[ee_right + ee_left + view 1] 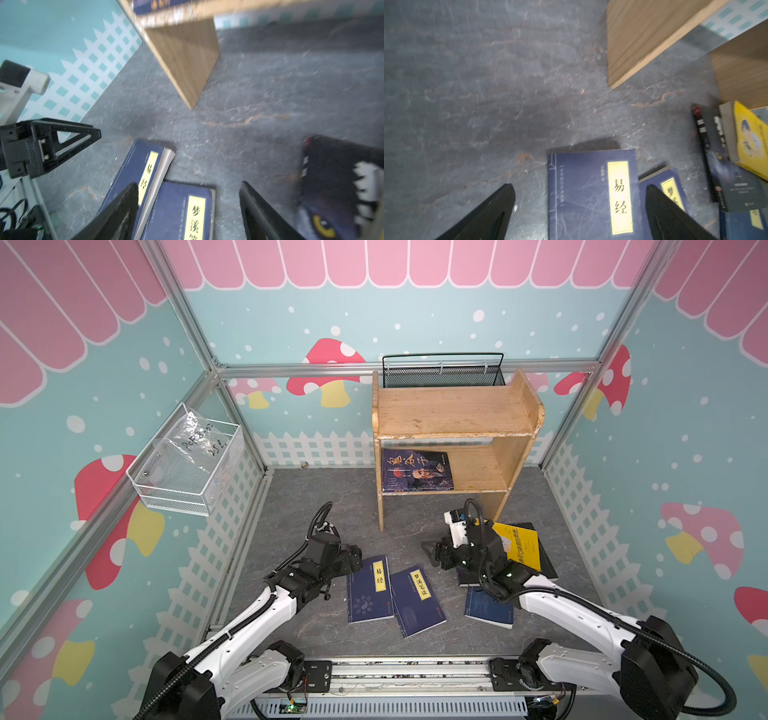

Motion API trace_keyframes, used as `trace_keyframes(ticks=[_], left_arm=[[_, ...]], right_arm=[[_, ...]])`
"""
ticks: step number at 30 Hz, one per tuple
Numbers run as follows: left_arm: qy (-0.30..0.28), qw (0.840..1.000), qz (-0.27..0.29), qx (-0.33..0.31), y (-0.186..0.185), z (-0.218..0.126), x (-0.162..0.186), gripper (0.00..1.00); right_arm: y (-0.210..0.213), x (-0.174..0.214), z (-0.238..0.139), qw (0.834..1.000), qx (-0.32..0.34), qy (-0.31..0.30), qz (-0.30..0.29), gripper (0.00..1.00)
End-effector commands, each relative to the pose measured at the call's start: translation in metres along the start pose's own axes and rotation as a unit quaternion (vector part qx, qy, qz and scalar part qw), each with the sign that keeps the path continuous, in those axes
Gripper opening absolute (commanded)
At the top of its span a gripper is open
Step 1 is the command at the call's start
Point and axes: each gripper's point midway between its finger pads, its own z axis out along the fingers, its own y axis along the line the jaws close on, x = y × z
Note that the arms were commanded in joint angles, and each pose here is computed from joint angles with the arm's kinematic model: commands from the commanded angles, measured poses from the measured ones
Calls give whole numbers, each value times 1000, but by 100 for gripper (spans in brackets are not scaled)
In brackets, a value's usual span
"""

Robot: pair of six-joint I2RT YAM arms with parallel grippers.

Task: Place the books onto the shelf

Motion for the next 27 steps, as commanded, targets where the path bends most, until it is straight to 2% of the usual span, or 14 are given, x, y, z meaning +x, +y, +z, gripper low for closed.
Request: trace_keyframes(ticks=[1, 5, 9, 13, 17, 20, 22, 24, 27], left_arm=[[49, 997, -53, 9, 8, 9, 29, 99], [73, 993, -77, 60, -1, 23, 47, 99], [81, 991, -87, 61, 2, 29, 56, 99], [55, 991, -86, 91, -8, 20, 44, 99], [29, 989, -79, 124, -24, 6, 26, 99], [26, 983, -65, 168, -48, -2, 19, 99], [34, 976, -46, 212, -74, -7, 19, 99], [52, 967, -21, 248, -105, -8, 24, 99], [72, 954, 13, 291, -155, -7, 33, 99]], right_arm=[[20, 19, 23, 999, -13, 20, 30, 76], [32, 42, 49, 997, -23, 58, 38, 73], [27, 45, 56, 997, -12, 58, 54, 72], [-3, 35, 39, 996, 76, 33, 44, 75], [-52, 38, 5, 978, 198, 31, 67, 83], [-89, 43, -21, 962, 256, 26, 94, 84], [-112, 40, -38, 956, 269, 13, 118, 85], [-136, 34, -56, 949, 284, -8, 139, 85], [-157, 20, -79, 939, 312, -39, 136, 86]])
